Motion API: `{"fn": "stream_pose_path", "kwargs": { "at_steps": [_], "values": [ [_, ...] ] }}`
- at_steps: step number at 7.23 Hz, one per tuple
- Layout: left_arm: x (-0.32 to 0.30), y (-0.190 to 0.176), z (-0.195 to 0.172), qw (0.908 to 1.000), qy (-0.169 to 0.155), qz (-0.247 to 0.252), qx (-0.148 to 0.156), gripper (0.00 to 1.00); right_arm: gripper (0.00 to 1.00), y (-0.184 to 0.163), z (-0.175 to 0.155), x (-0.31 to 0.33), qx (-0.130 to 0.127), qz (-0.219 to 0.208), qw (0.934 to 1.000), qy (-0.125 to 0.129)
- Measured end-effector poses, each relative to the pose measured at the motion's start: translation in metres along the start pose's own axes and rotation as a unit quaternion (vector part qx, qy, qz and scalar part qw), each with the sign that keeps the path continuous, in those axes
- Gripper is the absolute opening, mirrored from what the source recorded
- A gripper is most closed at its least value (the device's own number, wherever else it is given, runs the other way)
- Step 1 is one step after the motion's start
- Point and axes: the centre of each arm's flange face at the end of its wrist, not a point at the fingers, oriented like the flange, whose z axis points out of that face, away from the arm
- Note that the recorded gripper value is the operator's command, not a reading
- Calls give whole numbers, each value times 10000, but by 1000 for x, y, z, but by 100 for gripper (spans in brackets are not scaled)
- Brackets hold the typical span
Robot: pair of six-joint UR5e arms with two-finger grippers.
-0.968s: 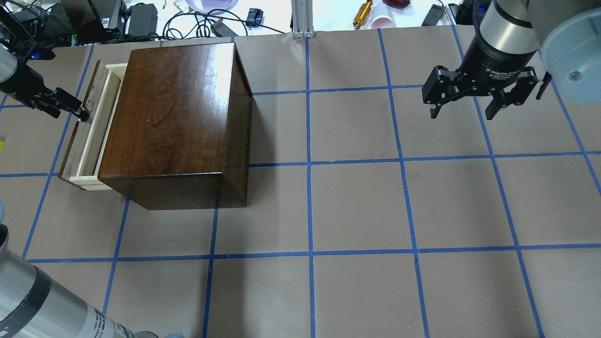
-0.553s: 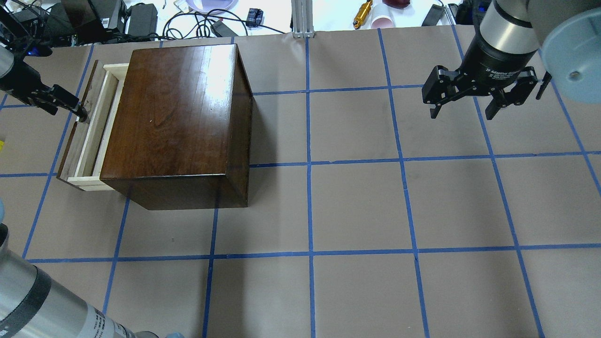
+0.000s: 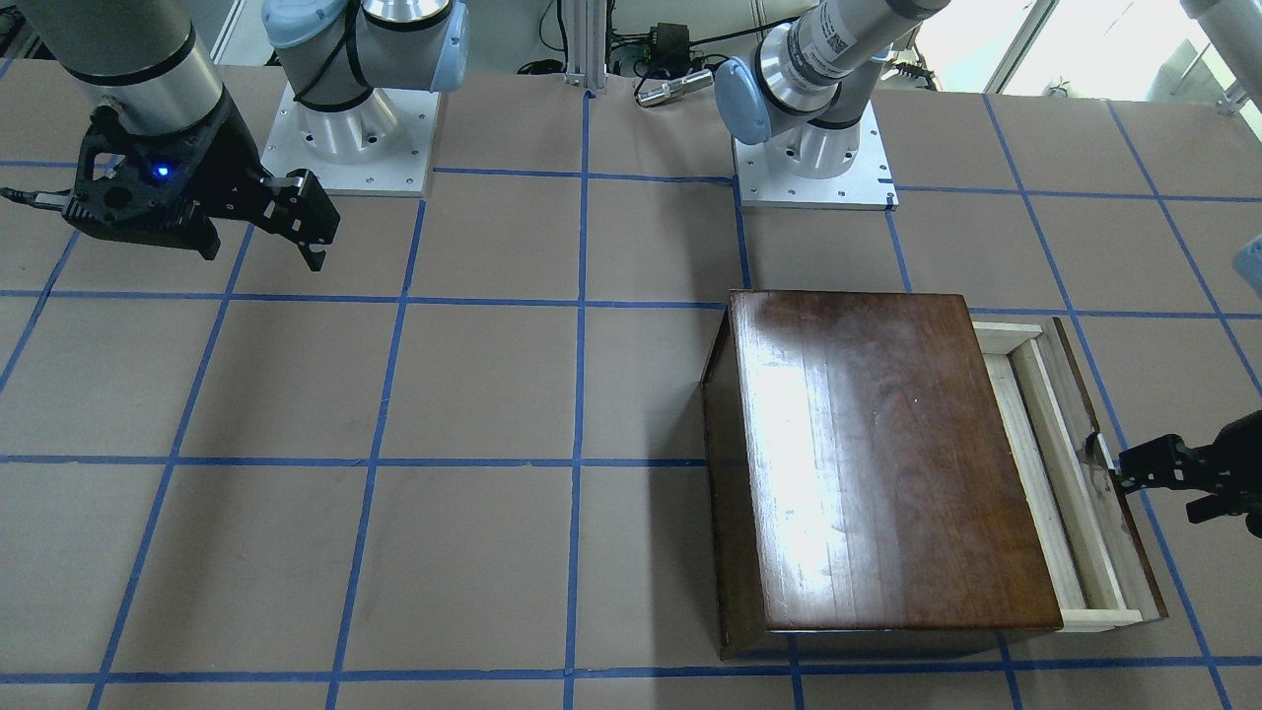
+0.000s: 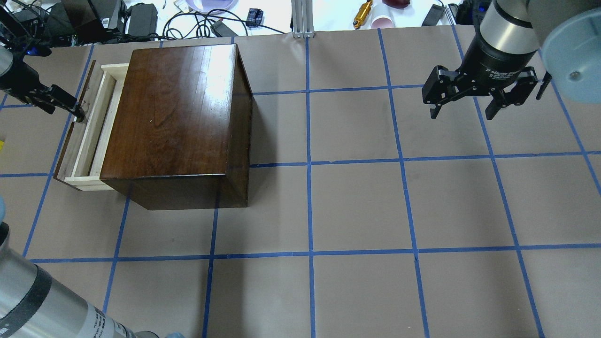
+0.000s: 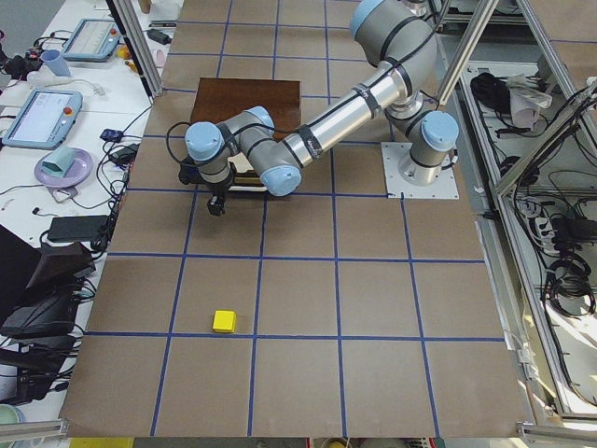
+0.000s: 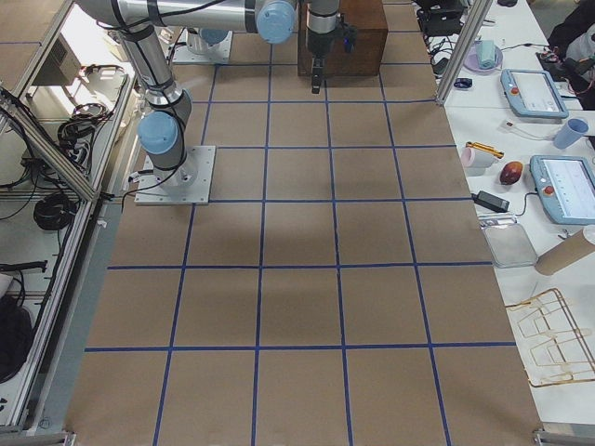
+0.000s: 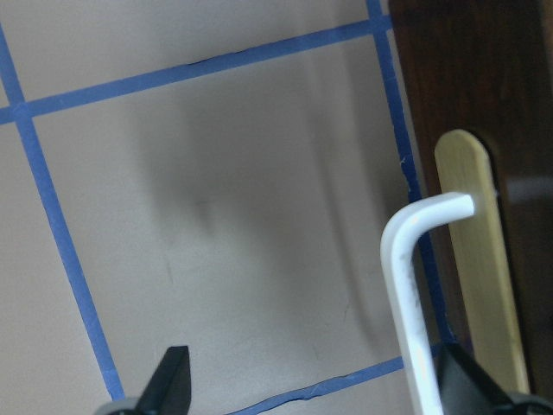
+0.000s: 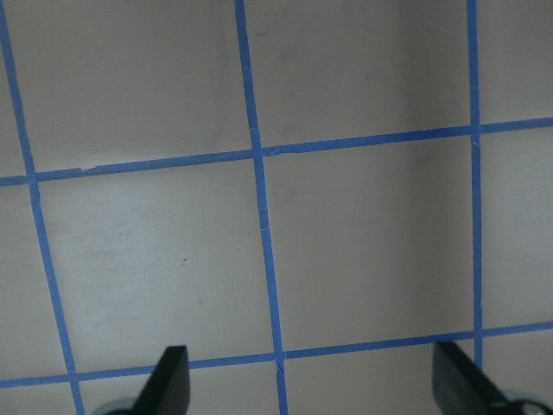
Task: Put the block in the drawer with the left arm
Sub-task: 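Pull the drawer open with the left gripper, away from the cabinet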
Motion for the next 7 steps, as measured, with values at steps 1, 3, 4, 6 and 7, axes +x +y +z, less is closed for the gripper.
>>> {"fn": "stream_pose_path", "kwargs": {
  "at_steps": [1,3,4,6,7],
  "values": [
    [-2,-2,-1,10000,-14,37,10,100,100,0,0,0,1,0,10000,0],
    [-7,-2,-1,10000,-24,79,11,100,100,0,0,0,1,0,10000,0],
    [-8,-2,-1,9999,-30,106,14,100,100,0,0,0,1,0,10000,0],
    [-10,-1,-1,9999,-76,153,-28,100,100,0,0,0,1,0,10000,0],
    [-11,0,0,9997,-120,178,-66,100,100,0,0,0,1,0,10000,0]
  ]
}}
